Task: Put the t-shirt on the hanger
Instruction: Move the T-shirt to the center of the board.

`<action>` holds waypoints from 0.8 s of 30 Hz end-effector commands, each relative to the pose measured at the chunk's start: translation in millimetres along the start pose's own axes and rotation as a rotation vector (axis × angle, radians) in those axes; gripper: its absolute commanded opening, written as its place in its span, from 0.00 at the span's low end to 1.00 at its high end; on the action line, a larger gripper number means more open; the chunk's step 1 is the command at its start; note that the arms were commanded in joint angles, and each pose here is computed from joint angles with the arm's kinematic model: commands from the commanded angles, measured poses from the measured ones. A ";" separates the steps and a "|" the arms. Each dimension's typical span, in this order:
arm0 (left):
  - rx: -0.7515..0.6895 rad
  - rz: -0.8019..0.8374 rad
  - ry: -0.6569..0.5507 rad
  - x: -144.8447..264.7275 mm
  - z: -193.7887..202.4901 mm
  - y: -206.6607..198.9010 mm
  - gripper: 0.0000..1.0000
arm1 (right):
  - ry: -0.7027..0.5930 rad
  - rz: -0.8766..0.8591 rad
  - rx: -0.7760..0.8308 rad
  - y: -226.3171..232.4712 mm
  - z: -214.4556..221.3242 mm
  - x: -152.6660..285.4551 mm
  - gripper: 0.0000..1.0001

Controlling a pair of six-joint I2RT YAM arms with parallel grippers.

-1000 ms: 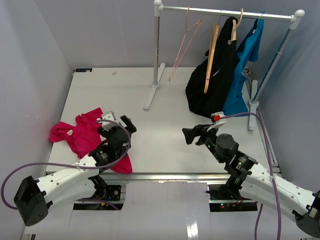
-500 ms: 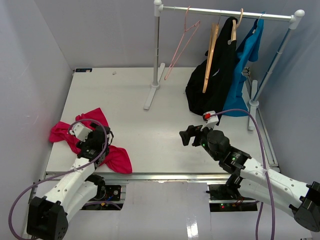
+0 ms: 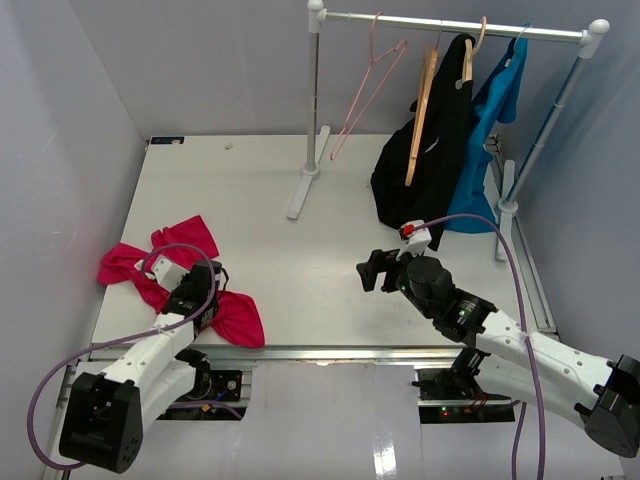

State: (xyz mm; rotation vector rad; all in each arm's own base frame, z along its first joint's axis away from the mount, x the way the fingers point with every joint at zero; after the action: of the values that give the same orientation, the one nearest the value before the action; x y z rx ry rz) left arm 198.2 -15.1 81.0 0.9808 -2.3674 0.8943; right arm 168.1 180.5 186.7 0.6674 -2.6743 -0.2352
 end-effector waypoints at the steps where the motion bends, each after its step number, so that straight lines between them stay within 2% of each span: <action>1: 0.051 0.443 0.129 27.1 0.0 -50.3 0.00 | -0.059 -0.033 -0.029 9.2 -22.8 2.5 0.90; 3: 0.055 0.762 0.200 59.6 -7.6 -83.8 0.00 | -0.071 -0.057 -0.024 11.0 -24.0 3.5 0.90; 5: 0.028 0.911 0.251 82.8 -18.1 -106.1 0.00 | -0.087 -0.066 -0.019 10.7 -24.9 5.0 0.90; 11: -0.037 1.134 0.376 108.8 -22.7 -143.2 0.00 | -0.105 -0.088 -0.007 11.2 -26.1 7.4 0.90; 16: -0.029 1.242 0.395 119.5 -24.1 -164.7 0.00 | -0.100 -0.098 0.003 12.0 -24.7 6.8 0.90; 19: -0.055 1.339 0.411 139.7 -24.4 -190.8 0.00 | -0.098 -0.108 0.009 13.2 -24.8 6.6 0.90; 24: -0.198 1.482 0.474 181.0 8.2 -233.8 0.00 | -0.098 -0.099 0.017 11.8 -24.9 6.6 0.90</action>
State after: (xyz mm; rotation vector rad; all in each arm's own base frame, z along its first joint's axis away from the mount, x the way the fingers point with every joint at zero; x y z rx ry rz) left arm 252.2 -188.3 230.0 -0.8452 -2.3449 1.1405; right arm 164.2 183.8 200.5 0.7869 -2.6946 -0.2525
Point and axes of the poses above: each gripper's point midway between its finger pads, its own x axis back along the fingers, its own y axis along the line the jaws close on, z = x × y, the point moved 7 cm from there along x, back along the fingers, and after that the axes turned 2 degrees about x, right-handed, at the moved point
